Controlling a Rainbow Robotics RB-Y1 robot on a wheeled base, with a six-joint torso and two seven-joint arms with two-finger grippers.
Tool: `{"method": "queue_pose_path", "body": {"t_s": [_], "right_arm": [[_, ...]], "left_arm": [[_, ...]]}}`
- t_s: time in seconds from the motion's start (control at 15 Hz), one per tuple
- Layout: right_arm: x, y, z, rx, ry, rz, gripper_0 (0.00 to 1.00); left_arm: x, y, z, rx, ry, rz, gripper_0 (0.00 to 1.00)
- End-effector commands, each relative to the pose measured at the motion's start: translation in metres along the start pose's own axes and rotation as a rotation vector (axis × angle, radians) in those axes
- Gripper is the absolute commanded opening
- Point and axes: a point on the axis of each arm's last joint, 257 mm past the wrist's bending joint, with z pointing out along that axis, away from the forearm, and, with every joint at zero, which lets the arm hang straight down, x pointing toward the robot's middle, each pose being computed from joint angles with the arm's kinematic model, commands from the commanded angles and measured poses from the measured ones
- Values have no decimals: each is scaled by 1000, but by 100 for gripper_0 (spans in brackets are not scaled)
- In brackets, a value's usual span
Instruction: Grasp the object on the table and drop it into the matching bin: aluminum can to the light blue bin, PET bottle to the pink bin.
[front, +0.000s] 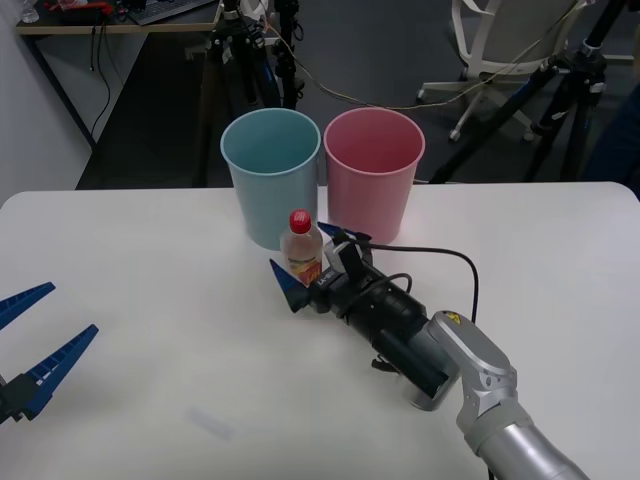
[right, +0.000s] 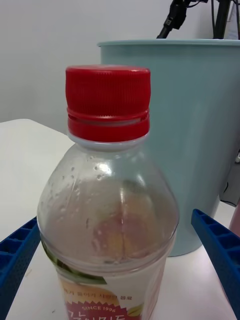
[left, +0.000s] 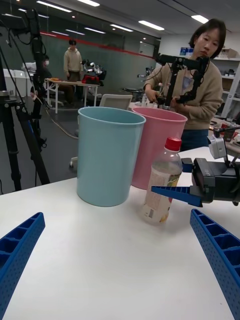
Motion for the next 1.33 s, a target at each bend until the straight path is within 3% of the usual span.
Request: {"method": "queue_pose_path", "body": {"t_s": [0.07,0.13,0.2,0.87,1.33], "right_arm": [[0,-1,0,1,0,1,19],[0,-2,0,4,0,1,5],[0,-2,0,4,0,1,0],[-3,-9,-10,31,7,1,0],[-12,-19,-85,37,14,5,0]], "left_arm": [[0,0,0,0,0,0,100],[0,0,0,0,0,0,100],[0,0,0,0,0,0,100],[0,0,0,0,0,0,100],[0,0,0,0,0,0,100]]}}
